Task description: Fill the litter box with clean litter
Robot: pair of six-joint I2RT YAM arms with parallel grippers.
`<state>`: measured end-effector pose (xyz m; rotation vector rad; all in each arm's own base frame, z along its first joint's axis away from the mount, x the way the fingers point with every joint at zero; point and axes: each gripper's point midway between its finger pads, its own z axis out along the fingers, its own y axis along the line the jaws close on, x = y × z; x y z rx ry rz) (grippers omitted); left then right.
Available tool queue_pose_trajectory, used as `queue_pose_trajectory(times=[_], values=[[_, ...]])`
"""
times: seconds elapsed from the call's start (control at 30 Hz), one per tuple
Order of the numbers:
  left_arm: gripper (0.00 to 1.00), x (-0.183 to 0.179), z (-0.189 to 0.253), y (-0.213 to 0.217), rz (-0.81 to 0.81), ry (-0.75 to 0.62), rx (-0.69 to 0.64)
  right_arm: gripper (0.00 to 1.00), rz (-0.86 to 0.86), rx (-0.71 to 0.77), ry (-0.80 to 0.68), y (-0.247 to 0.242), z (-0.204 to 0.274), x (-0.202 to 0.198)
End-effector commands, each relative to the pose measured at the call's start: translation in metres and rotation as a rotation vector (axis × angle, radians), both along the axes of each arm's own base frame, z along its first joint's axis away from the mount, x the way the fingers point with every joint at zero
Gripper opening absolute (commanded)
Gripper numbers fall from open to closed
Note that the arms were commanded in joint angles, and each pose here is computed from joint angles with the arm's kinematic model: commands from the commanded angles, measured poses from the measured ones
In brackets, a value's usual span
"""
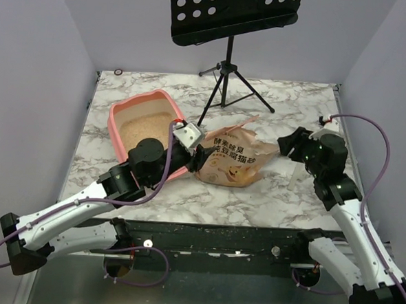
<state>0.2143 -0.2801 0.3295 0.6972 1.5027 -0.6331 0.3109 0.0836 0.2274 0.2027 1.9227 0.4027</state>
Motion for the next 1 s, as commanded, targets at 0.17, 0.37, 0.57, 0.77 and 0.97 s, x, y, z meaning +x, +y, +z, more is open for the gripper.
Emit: queue_pose_trajectory(times=[0.17,0.37,0.57,0.77,0.97], values=[[0.45,-0.018,-0.090,0.038,0.138,0.348,0.103,0.65,0.208,-0.018,-0.059,0.014,0.026,-0.066],[0.15,-0.018,-0.149,0.013,0.152,0.524,0.045,0.59,0.270,0.010,-0.079,0.024,0.040,-0.077],[0.00,-0.001,-0.203,0.020,0.274,0.622,0.106,0.49,0.311,0.027,-0.087,0.030,0.040,-0.084],[0.00,0.014,-0.247,0.030,0.346,0.715,0.116,0.51,0.341,0.063,-0.103,0.036,0.040,-0.089],[0.00,0.048,-0.257,0.063,0.563,0.667,0.149,0.52,0.372,0.083,-0.110,0.041,0.041,-0.095]])
